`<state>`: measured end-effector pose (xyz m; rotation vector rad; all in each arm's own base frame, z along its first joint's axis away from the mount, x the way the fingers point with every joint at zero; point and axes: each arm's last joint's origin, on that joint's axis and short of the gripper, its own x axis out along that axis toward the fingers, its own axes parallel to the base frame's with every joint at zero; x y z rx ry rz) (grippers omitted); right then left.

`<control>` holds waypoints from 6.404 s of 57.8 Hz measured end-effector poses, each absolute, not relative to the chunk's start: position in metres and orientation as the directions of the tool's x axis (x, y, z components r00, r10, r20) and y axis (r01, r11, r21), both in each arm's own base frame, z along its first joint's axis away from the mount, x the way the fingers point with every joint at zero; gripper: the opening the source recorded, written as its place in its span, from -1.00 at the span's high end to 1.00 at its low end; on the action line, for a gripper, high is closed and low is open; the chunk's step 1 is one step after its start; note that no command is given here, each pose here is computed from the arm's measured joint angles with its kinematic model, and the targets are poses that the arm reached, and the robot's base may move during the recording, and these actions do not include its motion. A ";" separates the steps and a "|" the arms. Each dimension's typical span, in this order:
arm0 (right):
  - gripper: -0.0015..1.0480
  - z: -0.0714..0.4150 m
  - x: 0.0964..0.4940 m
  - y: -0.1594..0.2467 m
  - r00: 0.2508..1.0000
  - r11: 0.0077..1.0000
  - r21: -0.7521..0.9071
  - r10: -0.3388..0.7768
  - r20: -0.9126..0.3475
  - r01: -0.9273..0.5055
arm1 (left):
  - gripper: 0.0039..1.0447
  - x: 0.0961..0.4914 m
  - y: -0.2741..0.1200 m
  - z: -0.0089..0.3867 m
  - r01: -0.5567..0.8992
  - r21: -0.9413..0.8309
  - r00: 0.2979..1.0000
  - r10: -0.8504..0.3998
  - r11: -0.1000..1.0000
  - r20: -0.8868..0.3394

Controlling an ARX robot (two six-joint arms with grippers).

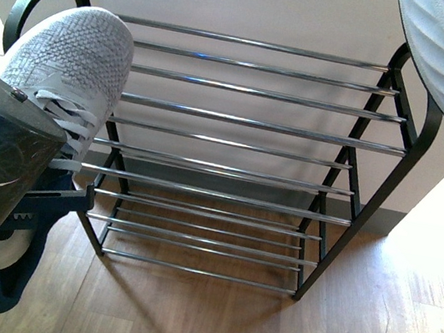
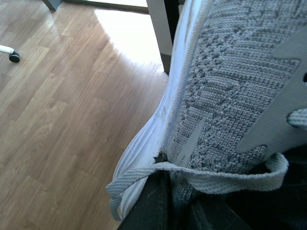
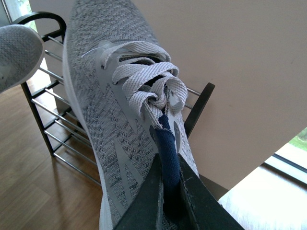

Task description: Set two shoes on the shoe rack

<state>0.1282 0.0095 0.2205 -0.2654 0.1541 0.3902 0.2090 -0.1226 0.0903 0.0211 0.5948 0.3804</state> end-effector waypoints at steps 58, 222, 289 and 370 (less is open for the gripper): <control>0.96 0.234 0.330 0.153 0.864 0.979 0.086 0.203 -0.461 -0.184 | 0.96 0.209 -0.123 0.090 -0.339 0.125 0.761 0.350 0.932 -0.546; 0.97 0.179 0.157 0.000 1.000 1.000 0.006 0.001 -0.012 -0.001 | 0.96 0.209 -0.123 0.090 -0.338 0.125 0.761 0.349 0.933 -0.547; 0.97 0.173 0.114 0.000 1.000 1.000 0.006 0.003 0.020 -0.004 | 0.96 0.209 -0.123 0.090 -0.338 0.125 0.761 0.349 0.933 -0.547; -0.75 0.170 0.097 0.000 1.000 1.000 0.004 0.001 0.014 -0.001 | 0.96 0.209 -0.122 0.090 -0.344 0.127 0.760 0.355 0.930 -0.545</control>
